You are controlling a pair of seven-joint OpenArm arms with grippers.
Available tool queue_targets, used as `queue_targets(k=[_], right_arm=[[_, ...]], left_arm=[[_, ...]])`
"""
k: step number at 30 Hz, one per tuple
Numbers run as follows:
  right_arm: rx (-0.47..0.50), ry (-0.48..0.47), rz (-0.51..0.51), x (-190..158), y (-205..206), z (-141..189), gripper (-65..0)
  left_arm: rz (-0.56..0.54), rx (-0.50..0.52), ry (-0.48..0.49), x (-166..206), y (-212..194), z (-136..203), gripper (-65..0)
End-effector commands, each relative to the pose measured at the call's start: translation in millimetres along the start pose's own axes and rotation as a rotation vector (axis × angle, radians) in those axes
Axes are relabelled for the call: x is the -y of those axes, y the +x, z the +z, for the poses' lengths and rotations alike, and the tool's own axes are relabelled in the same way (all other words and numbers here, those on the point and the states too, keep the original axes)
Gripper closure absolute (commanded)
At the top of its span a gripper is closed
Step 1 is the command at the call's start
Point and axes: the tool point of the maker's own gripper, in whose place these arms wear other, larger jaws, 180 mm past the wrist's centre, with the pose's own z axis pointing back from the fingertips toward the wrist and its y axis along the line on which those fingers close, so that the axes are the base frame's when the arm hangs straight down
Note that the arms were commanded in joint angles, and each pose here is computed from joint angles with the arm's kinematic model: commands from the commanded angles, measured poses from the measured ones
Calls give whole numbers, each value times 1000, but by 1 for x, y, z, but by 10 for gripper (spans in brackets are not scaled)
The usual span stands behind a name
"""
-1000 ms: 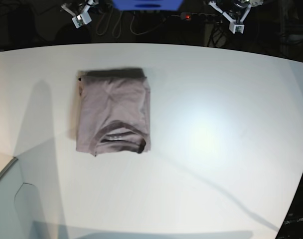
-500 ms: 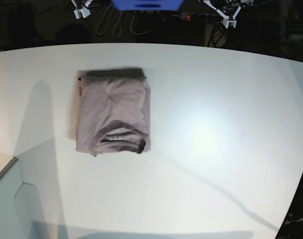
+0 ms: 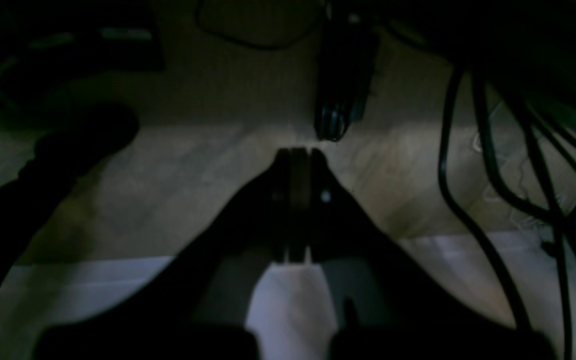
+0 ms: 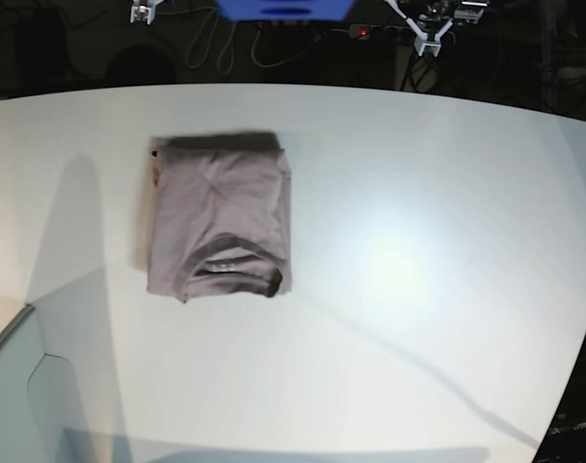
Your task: Layout the t-shirt on the table in an organized manner, then fold the t-shirt properly
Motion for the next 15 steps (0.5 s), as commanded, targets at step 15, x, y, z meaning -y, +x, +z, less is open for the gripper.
queue_targets(k=[15], right_arm=[[17, -54, 10, -16, 8, -1, -69]], left_arm=[[3, 53, -45, 29, 25, -5, 0]])
